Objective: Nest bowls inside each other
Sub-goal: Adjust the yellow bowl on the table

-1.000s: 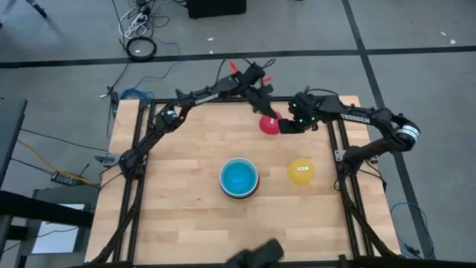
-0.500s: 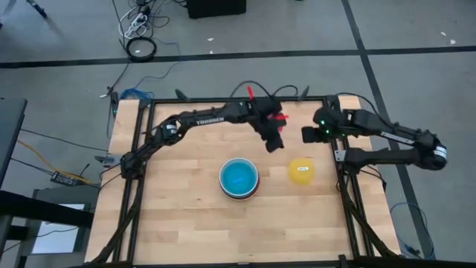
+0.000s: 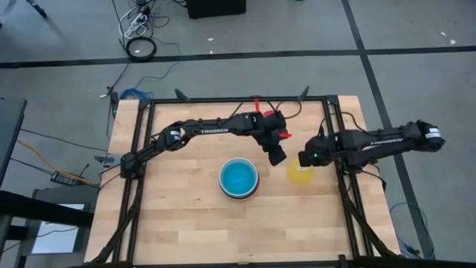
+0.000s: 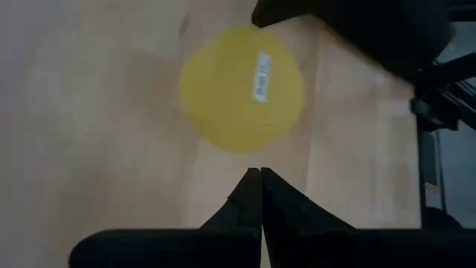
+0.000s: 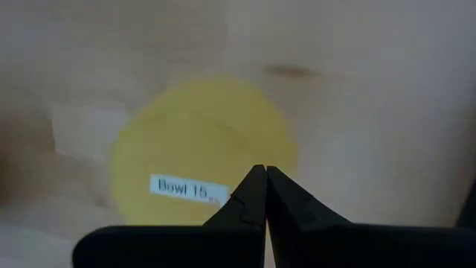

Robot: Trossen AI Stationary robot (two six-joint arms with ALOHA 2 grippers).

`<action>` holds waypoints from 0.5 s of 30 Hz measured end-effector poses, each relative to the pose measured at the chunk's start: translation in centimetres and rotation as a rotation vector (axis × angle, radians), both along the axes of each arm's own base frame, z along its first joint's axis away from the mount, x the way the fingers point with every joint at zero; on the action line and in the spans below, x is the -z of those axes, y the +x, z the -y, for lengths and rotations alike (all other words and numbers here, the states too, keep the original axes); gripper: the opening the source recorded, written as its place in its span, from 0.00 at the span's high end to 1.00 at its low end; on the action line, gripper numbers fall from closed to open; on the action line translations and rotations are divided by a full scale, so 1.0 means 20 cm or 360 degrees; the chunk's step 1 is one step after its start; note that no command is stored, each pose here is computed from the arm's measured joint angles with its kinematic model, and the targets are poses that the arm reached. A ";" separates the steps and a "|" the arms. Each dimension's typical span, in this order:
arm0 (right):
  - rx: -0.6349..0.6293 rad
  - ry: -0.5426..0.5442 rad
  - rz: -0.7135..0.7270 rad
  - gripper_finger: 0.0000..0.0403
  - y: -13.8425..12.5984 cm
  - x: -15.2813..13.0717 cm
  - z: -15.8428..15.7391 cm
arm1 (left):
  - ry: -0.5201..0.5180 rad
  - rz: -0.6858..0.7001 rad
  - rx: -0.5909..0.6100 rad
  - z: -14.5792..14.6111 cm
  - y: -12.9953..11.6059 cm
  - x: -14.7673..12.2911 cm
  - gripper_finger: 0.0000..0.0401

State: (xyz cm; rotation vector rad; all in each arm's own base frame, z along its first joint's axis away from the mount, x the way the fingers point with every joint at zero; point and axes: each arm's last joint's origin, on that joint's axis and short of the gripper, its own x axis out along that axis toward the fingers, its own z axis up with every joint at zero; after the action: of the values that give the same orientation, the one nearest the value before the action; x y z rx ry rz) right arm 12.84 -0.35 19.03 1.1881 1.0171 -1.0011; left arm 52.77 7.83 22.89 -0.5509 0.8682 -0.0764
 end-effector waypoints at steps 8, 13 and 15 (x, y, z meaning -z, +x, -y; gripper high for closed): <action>0.0021 0.0061 -0.0020 1.00 0.03 0.07 -0.10 | -0.0100 -0.0034 -0.0008 0.04 0.04 0.09 0.99; -0.0065 0.0094 0.0228 1.00 0.13 0.07 -0.15 | -0.0170 -0.0096 0.0024 0.06 0.05 0.17 0.99; -0.0095 0.0076 0.0277 1.00 0.17 0.08 -0.15 | -0.0197 -0.0123 0.0045 0.07 0.05 0.19 0.99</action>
State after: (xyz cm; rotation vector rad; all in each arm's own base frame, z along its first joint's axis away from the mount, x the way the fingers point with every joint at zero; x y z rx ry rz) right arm 16.15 2.75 17.50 1.2541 0.9372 -0.8152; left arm 53.77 6.43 19.16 -0.6608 0.9512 -0.1363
